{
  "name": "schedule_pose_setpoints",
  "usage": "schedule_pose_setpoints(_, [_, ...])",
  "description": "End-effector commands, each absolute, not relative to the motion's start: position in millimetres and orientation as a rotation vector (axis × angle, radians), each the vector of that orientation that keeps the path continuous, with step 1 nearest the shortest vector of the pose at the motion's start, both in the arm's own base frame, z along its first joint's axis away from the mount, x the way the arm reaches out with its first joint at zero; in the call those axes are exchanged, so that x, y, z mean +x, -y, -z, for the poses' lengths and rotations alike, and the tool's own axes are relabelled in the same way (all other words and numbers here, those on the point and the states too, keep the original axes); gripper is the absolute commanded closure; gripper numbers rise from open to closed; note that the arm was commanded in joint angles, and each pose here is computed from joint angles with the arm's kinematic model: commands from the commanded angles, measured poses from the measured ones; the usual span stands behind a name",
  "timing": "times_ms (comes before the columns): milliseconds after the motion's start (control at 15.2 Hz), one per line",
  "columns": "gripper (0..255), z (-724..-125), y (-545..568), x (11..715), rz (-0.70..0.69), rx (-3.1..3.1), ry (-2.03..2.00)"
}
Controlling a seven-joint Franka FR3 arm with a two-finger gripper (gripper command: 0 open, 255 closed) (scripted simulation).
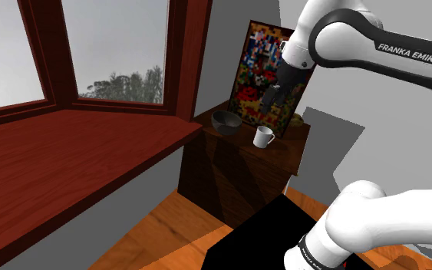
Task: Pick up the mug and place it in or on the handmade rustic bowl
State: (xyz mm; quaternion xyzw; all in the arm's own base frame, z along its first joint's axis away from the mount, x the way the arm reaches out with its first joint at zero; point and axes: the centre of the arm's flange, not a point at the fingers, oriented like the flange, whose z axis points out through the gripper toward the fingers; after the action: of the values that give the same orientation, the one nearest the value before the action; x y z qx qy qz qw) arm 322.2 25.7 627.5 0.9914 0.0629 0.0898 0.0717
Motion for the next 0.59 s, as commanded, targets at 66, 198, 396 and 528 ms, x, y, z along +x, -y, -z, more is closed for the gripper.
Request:
schedule_pose_setpoints(66, [0, -621, -15, 328, -0.263, 2.983, -0.194])
schedule_pose_setpoints(198, [0, -607, 5, 340, -0.248, 2.988, -0.205])
schedule_pose_setpoints(396, [0, -585, 35, 357, -0.226, 2.995, -0.222])
schedule_pose_setpoints(528, [0, -571, 55, 368, -0.211, 3.0, -0.232])
